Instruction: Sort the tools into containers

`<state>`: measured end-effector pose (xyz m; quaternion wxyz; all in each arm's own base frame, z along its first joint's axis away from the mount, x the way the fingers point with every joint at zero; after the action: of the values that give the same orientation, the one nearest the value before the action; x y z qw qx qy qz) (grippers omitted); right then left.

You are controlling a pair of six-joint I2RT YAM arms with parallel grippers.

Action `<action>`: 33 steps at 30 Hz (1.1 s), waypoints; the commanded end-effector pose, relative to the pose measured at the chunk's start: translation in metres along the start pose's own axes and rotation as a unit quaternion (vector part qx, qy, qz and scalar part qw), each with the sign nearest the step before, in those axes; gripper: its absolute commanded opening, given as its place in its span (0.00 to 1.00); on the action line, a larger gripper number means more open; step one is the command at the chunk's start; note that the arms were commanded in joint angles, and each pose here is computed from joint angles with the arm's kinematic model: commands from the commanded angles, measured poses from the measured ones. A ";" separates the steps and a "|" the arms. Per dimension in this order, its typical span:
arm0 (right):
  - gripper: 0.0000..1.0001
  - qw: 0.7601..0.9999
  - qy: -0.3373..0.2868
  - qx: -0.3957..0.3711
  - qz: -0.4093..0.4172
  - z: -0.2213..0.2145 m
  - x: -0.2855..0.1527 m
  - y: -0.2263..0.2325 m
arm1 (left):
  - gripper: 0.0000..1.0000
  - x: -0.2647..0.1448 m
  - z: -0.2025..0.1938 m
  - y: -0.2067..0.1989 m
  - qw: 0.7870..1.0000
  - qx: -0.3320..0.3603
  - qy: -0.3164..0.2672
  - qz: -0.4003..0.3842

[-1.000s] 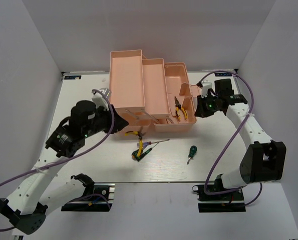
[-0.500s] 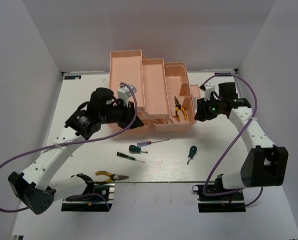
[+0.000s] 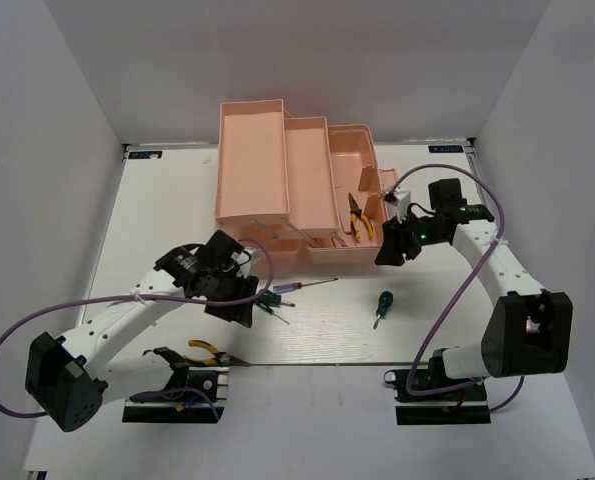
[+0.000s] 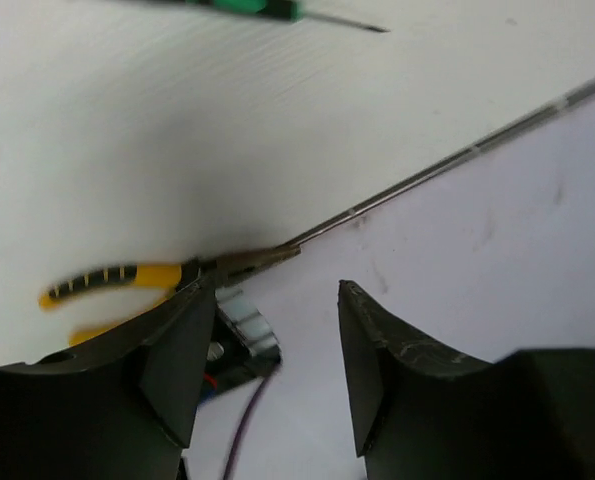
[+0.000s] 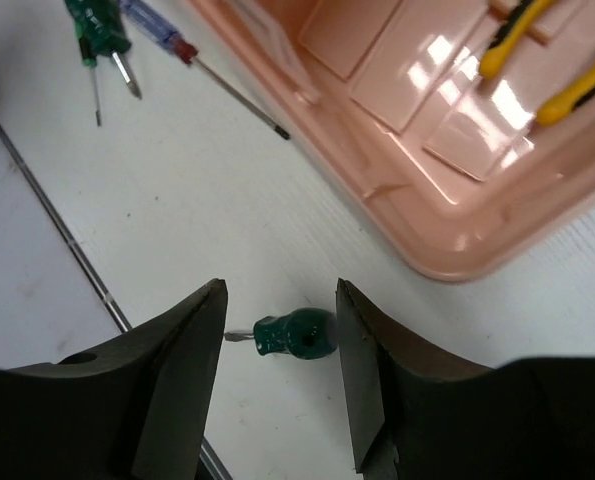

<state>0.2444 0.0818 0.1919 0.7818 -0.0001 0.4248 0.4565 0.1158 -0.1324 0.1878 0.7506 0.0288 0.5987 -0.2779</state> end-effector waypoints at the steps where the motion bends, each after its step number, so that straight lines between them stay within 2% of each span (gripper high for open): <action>1: 0.54 0.997 -0.006 -0.052 0.050 0.008 0.001 0.014 | 0.63 -0.007 -0.021 0.011 0.984 -0.137 0.021 0.111; 3: 0.54 0.996 0.003 -0.068 0.057 0.007 0.007 0.022 | 0.63 -0.009 -0.034 0.013 0.970 -0.200 0.016 0.134; 4: 0.54 0.996 0.007 -0.070 0.060 0.005 0.010 0.024 | 0.64 -0.005 -0.048 0.013 0.951 -0.270 0.033 0.149; 6: 0.54 0.995 0.015 -0.075 0.066 0.005 0.015 0.028 | 0.69 0.002 -0.061 0.014 0.932 -0.329 0.031 0.149; 7: 0.54 0.994 0.020 -0.076 0.071 0.004 0.019 0.031 | 0.71 0.009 -0.071 0.014 0.915 -0.378 0.017 0.137; 11: 0.54 0.994 0.024 -0.074 0.076 0.001 0.026 0.032 | 0.71 0.027 -0.078 0.017 0.885 -0.454 -0.021 0.103; 16: 0.54 0.994 0.027 -0.075 0.079 -0.003 0.029 0.035 | 0.71 0.036 -0.069 0.020 0.877 -0.463 -0.027 0.124; 20: 0.54 0.994 0.025 -0.063 0.082 -0.007 0.029 0.037 | 0.71 0.037 -0.060 0.021 0.888 -0.438 -0.032 0.135; 26: 0.54 0.995 0.027 -0.059 0.076 -0.016 0.028 0.038 | 0.69 0.011 -0.025 0.033 0.882 -0.402 -0.100 0.223; 33: 0.54 0.995 0.023 -0.068 0.063 -0.017 0.023 0.039 | 0.68 0.029 -0.021 0.037 0.883 -0.388 -0.070 0.255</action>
<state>0.2113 0.1157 0.1738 0.7289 -0.0303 0.4311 0.5310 0.1172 -0.1093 0.1496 0.7780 -0.1492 0.5873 0.1661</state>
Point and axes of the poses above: each gripper's point midway between its finger pads, its own x axis out along the fingers, its own y axis along the line the jaws close on, z = x × y, the point moved 8 cm from there along -x, back along the fingers, and after that the axes turned 3 degrees about x, right-handed, at the moved point
